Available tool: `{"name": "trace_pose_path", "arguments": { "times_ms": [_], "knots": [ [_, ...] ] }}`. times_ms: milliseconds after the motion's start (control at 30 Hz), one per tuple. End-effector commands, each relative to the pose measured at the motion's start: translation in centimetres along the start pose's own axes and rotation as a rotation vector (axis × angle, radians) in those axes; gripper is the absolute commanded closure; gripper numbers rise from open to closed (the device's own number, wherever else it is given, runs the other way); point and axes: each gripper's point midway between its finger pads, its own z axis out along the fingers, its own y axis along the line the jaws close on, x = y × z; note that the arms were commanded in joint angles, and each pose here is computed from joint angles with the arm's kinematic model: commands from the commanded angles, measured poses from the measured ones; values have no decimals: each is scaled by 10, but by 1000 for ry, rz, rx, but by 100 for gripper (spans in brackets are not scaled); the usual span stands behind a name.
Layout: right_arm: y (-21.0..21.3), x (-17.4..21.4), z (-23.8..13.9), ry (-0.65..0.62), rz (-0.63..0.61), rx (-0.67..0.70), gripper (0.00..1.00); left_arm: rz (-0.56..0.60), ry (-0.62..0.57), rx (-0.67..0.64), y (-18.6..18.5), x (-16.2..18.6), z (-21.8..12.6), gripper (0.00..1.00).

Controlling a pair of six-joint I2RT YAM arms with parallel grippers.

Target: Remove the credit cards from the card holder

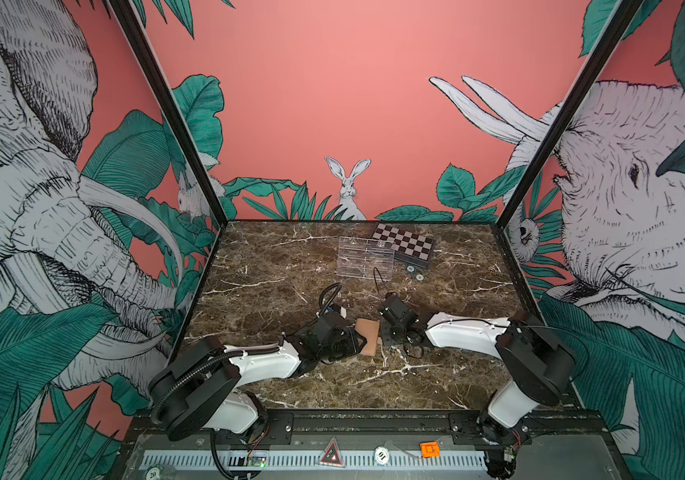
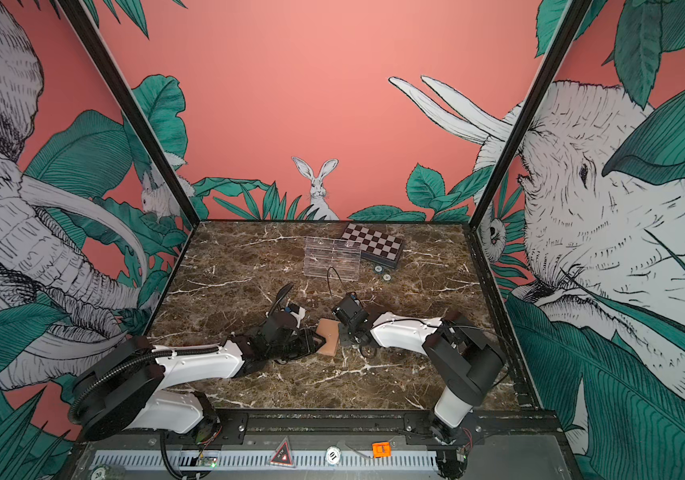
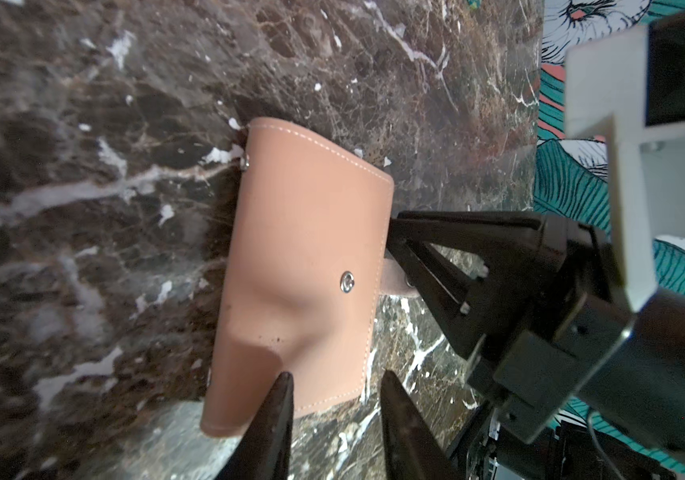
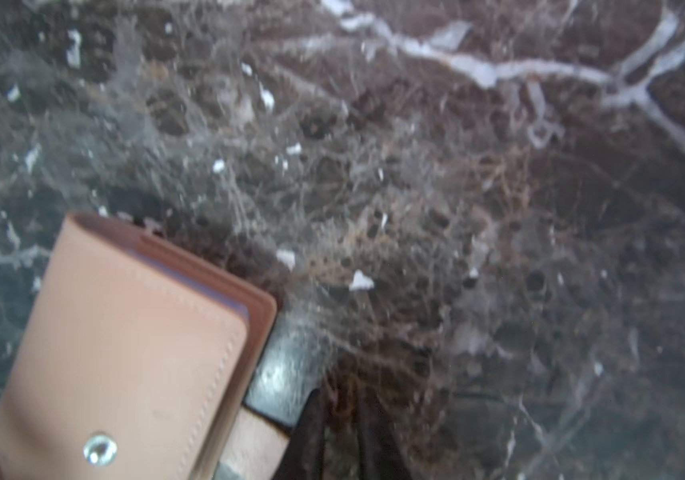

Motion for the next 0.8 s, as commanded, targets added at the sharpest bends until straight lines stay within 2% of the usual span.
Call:
{"name": "trace_pose_path", "arguments": {
  "times_ms": [0, 167, 267, 367, 467, 533, 600, 700, 767],
  "knots": [
    [-3, -6, 2, -4, -47, 2, 79, 15, -26, 34, -6, -5, -5, 63],
    [-5, -13, -13, -32, -13, -46, 70, 19, -47, 49, -10, -11, -11, 63],
    [-5, -22, -35, -80, 28, -99, 63, 35, -64, 55, -15, -17, -19, 63],
    [-5, -30, -57, -128, 77, -161, 57, 45, -75, 32, -12, -24, -26, 63],
    [3, -35, -76, -160, 136, -266, 55, 30, -84, 31, -7, -33, -30, 62],
    [16, -37, -85, -161, 176, -357, 58, 31, -75, 29, -5, -36, -30, 62],
    [29, -35, -88, -131, 210, -433, 65, 43, -59, 25, -6, -37, -28, 62],
    [32, -23, -79, -81, 270, -452, 82, 49, -44, 14, -5, -36, -24, 62],
    [28, -14, -70, -67, 288, -436, 86, 43, -47, 16, -2, -35, -21, 62]
  ]
}}
